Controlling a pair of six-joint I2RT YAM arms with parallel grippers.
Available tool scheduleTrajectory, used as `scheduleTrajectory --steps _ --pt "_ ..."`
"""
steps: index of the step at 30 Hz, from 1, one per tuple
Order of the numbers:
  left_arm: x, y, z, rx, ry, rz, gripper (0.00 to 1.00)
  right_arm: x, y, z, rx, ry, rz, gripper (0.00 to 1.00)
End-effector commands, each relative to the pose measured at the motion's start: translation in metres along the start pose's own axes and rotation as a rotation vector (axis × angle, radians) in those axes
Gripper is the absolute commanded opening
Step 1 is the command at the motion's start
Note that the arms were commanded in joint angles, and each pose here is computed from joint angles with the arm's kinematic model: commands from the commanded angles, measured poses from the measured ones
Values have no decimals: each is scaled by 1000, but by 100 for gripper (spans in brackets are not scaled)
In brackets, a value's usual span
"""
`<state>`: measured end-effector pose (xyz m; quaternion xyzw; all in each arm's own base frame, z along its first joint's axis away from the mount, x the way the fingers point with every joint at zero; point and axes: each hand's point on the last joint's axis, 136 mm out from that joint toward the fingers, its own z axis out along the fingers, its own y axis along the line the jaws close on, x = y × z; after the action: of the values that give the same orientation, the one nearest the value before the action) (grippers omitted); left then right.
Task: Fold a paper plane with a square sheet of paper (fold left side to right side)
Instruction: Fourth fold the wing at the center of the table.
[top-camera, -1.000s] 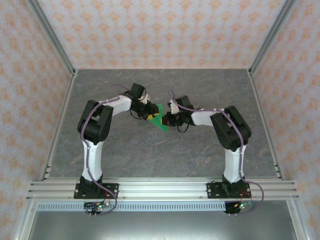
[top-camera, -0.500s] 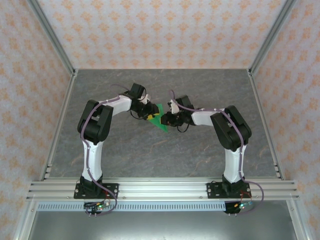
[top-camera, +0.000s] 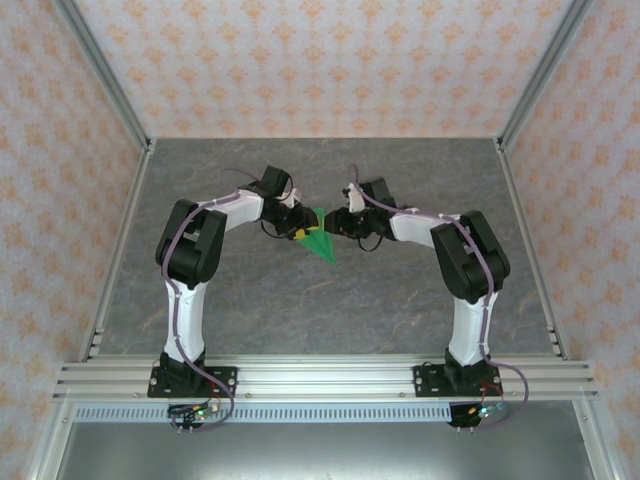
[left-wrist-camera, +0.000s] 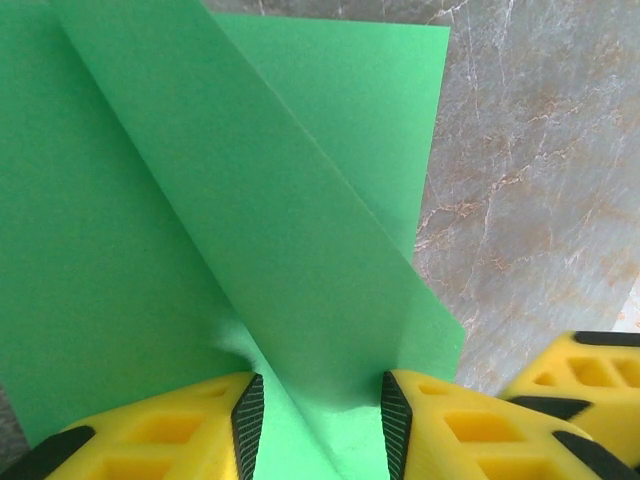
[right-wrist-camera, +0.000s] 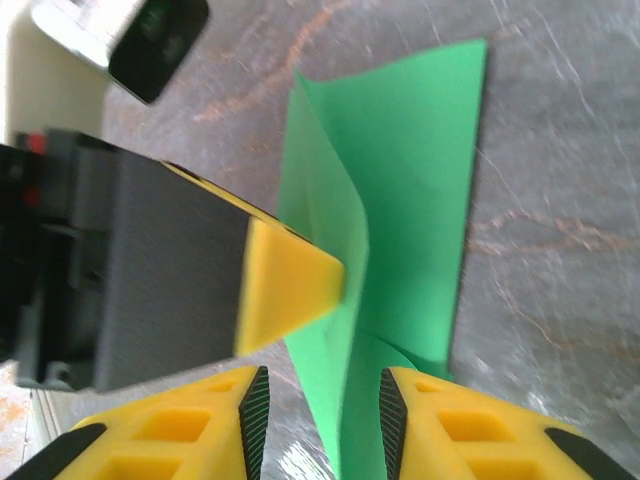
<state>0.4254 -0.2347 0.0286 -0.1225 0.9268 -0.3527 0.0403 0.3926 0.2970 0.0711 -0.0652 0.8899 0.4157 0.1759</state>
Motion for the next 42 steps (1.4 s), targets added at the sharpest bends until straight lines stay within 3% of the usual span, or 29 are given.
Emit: scheduleTrajectory --steps 1,17,42 --pt "3 13 8 -59 11 -23 40 -9 4 7 -25 -1 20 38" --pt "3 12 7 -58 9 -21 40 -8 -8 21 -6 23 61 25" --pt "2 12 7 -57 9 -24 40 -7 -11 25 -37 35 100 25"
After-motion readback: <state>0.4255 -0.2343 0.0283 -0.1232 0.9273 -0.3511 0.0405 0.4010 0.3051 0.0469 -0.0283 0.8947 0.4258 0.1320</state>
